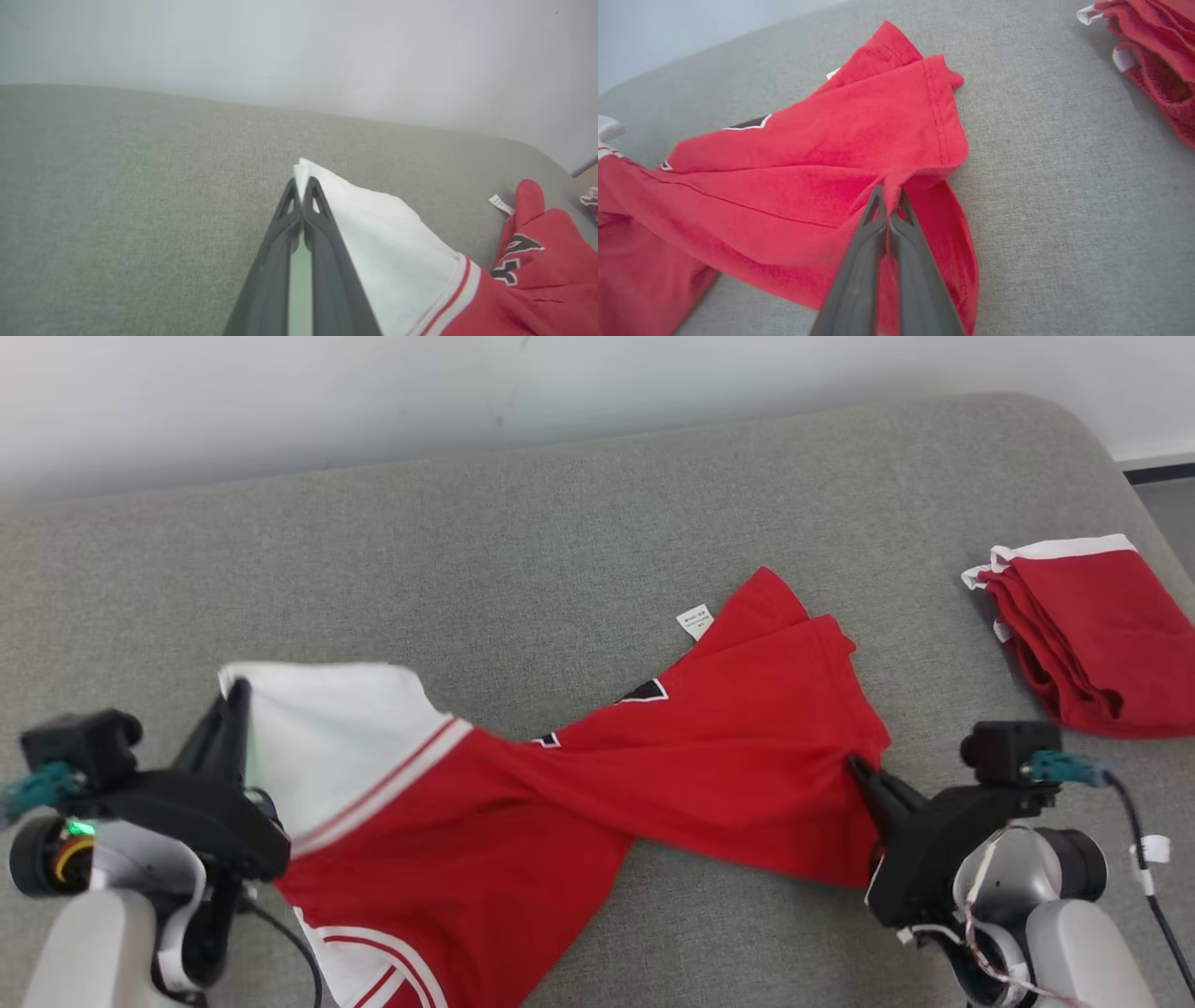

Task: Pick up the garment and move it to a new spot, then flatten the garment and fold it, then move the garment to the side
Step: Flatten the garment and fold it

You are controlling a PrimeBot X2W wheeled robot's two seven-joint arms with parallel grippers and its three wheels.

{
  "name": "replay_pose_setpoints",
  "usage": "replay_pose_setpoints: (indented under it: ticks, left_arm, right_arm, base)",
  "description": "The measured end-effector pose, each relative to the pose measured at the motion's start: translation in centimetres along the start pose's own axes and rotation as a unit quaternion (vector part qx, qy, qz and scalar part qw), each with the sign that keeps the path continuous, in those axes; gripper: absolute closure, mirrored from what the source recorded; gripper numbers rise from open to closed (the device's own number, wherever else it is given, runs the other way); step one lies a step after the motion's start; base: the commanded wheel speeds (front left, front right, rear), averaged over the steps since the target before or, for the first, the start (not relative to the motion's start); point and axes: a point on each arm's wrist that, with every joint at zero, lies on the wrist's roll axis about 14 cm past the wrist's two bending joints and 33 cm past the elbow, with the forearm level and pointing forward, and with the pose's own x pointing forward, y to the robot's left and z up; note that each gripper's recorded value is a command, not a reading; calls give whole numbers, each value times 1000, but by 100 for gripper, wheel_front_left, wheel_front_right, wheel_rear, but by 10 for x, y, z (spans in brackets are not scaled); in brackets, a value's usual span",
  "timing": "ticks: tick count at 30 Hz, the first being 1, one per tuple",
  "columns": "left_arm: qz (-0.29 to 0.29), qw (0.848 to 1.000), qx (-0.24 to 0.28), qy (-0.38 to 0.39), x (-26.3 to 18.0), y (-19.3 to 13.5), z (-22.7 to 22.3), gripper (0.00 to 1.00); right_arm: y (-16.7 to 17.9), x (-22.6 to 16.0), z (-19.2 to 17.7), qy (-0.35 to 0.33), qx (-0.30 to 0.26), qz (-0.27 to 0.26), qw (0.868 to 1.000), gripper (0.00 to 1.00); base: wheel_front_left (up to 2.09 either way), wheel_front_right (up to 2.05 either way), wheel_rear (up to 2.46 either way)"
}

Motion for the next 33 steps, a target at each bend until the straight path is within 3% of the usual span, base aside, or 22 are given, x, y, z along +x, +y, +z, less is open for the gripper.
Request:
replay_pose_setpoints:
  ticks: [2,7,10,15,18,25,33]
  left_arm:
    - [-8,999,-15,-44,1,-4,25,100]
    - [-27,991,-13,-127,0,-13,81,100]
    - [-43,987,-7,-154,2,-23,107,100]
    - [-76,981,-29,-176,13,-41,138,100]
    - [-90,979,-23,-182,24,-49,153,100]
    - [-107,962,-12,-253,47,-60,214,100]
    - [-91,930,-19,-355,69,-53,285,100]
  right_arm:
    - [6,-1,17,-39,38,24,998,100]
    - [28,-5,62,-113,73,76,988,100]
    - [40,-7,89,-144,58,95,983,100]
    - [80,-13,137,-190,-17,163,968,100]
    - [79,-8,159,-208,-66,163,962,100]
    - [79,12,221,-253,-100,164,948,100]
    - [83,37,285,-322,-135,157,924,100]
  base:
    - [0,0,0]
    - [0,0,0]
    - [0,0,0]
    - [0,0,0]
    - [0,0,0]
    - [0,0,0]
    - [0,0,0]
